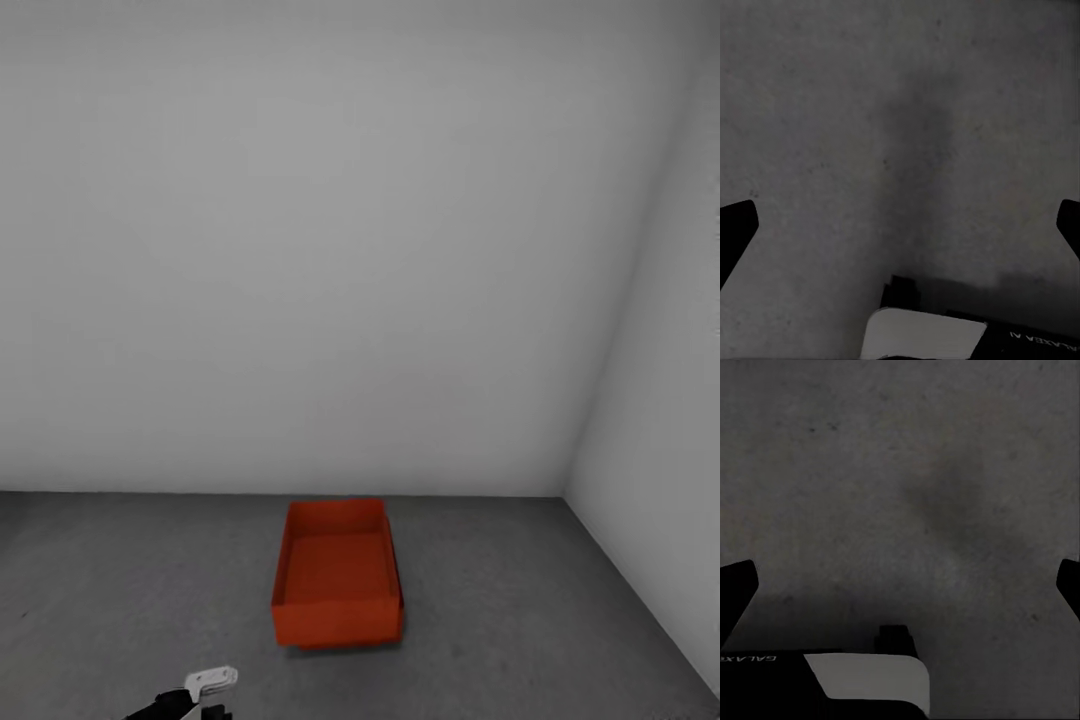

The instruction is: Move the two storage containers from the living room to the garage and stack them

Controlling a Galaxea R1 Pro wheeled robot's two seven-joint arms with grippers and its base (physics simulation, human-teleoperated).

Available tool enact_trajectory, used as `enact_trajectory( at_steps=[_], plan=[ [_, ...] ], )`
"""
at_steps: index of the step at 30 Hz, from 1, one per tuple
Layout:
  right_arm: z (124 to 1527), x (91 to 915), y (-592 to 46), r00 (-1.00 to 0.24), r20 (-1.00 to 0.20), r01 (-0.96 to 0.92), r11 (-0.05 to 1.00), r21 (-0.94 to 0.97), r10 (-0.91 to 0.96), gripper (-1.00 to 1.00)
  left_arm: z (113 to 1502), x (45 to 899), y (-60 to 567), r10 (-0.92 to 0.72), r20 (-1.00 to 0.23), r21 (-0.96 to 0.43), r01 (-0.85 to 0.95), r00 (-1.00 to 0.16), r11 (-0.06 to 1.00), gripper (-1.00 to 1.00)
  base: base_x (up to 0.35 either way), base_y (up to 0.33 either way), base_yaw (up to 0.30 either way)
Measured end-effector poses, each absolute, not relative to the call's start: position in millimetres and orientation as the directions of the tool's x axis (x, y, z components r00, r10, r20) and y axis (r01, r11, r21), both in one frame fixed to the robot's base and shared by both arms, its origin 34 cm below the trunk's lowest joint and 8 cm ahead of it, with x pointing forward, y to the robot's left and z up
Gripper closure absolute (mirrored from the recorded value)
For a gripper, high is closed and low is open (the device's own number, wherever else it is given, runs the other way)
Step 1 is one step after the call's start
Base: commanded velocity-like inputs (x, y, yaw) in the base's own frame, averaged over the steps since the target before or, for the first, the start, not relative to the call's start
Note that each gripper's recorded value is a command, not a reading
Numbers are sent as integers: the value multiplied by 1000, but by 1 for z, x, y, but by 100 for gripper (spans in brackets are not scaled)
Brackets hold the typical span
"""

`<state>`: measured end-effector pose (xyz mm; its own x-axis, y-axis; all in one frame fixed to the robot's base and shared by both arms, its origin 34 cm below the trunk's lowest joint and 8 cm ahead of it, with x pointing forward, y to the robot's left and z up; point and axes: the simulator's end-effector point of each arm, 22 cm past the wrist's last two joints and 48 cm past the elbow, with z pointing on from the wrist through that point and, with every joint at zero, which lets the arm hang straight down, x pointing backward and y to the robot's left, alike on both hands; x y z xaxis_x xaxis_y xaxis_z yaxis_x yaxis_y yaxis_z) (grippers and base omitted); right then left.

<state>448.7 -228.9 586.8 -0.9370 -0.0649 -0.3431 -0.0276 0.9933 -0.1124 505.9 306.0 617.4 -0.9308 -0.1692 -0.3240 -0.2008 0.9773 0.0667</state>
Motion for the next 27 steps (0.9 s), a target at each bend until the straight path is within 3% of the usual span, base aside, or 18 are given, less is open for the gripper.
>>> enact_trajectory(
  at_steps=[27],
  plan=[
    [575, 416, -229, -938, -334, -54, 992, -117, -90, -100, 580, 420, 340, -169, -353, 123, -224, -920, 967, -100, 0, 0, -23]
  ],
)
